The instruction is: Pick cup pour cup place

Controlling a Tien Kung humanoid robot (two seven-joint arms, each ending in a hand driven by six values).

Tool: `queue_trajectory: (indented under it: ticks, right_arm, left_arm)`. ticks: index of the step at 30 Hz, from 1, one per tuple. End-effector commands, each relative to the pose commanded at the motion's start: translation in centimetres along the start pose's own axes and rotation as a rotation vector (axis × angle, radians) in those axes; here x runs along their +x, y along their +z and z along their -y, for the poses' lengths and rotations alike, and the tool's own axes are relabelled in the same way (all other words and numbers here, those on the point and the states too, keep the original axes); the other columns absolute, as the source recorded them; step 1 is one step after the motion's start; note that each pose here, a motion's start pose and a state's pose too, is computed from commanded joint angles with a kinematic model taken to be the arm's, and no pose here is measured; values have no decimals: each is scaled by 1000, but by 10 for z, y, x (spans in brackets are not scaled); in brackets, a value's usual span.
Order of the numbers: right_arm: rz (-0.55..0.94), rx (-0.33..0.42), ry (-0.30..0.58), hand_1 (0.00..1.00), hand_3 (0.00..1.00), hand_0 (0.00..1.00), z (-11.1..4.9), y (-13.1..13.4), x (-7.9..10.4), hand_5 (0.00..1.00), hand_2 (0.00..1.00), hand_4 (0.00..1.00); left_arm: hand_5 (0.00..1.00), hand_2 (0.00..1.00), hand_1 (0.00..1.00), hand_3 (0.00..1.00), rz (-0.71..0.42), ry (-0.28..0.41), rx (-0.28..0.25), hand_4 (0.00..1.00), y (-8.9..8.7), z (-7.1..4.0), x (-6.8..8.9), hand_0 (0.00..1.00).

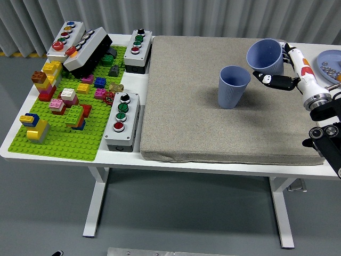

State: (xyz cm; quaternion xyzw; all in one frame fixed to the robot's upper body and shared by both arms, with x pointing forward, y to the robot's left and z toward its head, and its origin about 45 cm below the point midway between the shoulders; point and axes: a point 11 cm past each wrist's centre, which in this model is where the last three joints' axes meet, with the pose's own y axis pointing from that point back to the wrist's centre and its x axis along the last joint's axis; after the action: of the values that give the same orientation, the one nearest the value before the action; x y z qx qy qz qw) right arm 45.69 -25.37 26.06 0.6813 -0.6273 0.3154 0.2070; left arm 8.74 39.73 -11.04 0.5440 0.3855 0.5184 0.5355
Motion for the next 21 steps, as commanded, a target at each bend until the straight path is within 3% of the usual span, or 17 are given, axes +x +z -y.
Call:
queue_trajectory:
  ticks: [10,21]
  right_arm:
    - [-220,62,-12,606,540,700,1,-7,-1,166,485,671]
    - [-302,105,-12,609,539,706,4,-20,-1,176,484,674]
  left_arm:
    - [998,811,751,722,-1,2,-2,518,1,0,1,805]
    - [998,811,751,721,0,5,0,515,0,0,3,806]
